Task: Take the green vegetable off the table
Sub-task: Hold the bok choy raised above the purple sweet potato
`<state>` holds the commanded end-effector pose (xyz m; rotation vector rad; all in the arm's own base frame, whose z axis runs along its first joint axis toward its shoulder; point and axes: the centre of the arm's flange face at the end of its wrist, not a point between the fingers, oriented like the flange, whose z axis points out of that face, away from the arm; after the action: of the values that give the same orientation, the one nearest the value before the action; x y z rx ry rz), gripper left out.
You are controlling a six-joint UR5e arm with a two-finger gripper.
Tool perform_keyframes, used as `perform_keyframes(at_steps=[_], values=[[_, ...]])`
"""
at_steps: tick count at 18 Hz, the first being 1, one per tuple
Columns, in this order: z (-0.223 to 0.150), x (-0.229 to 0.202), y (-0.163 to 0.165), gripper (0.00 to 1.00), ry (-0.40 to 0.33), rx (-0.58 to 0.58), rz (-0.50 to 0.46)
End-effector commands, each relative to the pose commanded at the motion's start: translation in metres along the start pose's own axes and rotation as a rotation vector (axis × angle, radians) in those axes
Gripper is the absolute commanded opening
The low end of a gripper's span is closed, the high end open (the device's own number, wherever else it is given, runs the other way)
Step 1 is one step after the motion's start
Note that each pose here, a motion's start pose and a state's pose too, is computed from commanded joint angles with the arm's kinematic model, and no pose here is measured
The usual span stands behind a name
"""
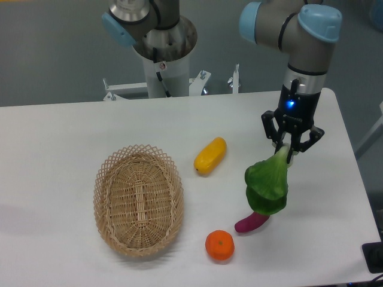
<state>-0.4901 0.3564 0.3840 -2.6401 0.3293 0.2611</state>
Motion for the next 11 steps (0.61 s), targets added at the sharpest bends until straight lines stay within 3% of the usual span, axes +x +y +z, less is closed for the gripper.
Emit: perform_keyframes(at_steps=[11], values=[[0.0003, 0.0007, -0.0027, 0.30, 0.001, 0.001, 0.005]])
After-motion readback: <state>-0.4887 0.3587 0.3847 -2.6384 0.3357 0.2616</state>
